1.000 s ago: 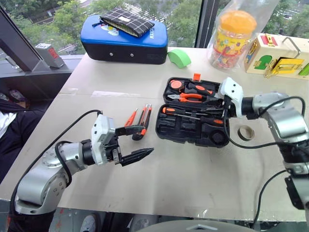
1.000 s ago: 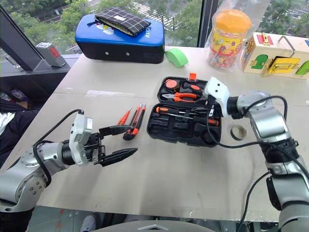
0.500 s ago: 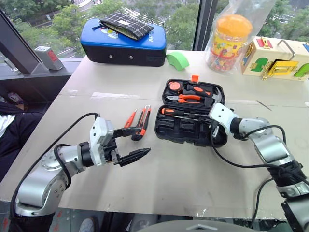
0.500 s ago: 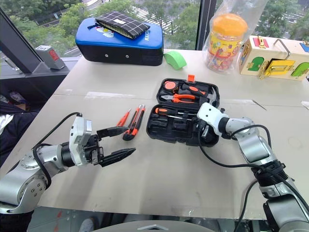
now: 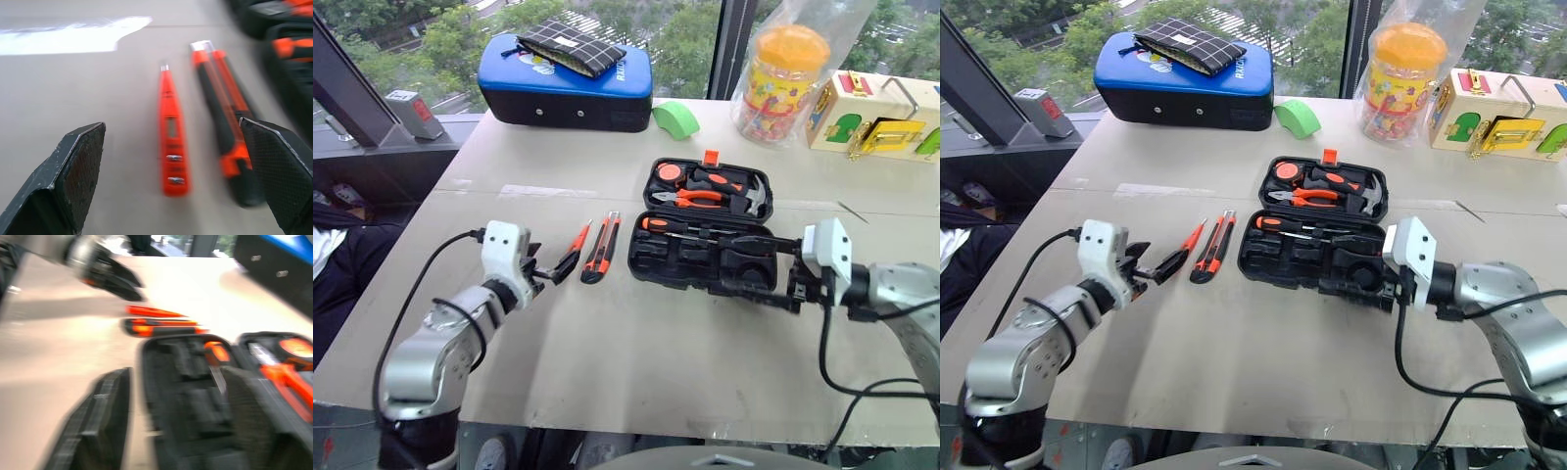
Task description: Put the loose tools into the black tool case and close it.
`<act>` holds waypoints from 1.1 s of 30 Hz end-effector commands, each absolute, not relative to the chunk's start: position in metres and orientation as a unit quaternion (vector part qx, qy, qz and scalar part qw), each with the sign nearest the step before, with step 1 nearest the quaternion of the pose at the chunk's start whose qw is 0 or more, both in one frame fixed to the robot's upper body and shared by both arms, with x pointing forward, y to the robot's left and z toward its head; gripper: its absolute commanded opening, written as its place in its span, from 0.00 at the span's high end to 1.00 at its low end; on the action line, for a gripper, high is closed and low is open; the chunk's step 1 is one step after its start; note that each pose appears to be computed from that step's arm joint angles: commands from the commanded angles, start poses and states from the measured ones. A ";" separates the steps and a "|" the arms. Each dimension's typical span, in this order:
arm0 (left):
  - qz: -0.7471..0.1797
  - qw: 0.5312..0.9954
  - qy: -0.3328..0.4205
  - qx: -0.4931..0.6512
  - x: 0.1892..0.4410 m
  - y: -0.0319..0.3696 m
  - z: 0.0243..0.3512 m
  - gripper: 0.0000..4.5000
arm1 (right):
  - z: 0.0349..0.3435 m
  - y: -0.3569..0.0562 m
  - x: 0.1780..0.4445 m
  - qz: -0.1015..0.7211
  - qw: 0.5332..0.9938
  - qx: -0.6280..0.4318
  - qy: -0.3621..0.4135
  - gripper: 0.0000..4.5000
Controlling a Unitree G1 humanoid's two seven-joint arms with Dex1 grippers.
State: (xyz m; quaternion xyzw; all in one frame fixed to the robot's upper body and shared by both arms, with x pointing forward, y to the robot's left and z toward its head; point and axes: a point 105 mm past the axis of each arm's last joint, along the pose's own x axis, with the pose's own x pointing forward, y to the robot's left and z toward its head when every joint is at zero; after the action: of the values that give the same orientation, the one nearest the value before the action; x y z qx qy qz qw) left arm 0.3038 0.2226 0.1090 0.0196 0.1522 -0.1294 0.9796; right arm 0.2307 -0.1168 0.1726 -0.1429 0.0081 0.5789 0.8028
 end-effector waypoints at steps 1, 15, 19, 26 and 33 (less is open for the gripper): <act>-0.114 0.978 0.170 0.048 0.313 0.227 0.102 0.00 | 0.187 -0.115 0.218 0.582 0.797 -0.159 -0.014 0.01; -0.226 0.961 0.122 0.105 0.334 0.222 0.109 1.00 | 0.174 -0.133 0.212 0.504 0.848 -0.164 -0.007 0.00; -0.293 0.945 0.055 0.131 0.340 0.210 0.146 0.99 | 0.175 -0.140 0.207 0.478 0.862 -0.171 -0.015 0.00; -0.456 0.868 -0.014 0.195 0.342 0.148 0.182 0.99 | 0.177 -0.154 0.198 0.424 0.888 -0.180 -0.012 0.00; -0.486 0.779 -0.079 0.387 0.357 0.109 0.162 0.99 | 0.177 -0.157 0.187 0.394 0.901 -0.181 -0.004 0.00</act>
State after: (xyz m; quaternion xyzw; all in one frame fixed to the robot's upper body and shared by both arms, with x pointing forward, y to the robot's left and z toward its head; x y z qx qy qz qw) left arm 0.3562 0.1178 0.1543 0.3489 -0.0448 -0.4844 0.8010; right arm 0.1907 -0.1587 0.1664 -0.1662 0.0166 0.4009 0.9008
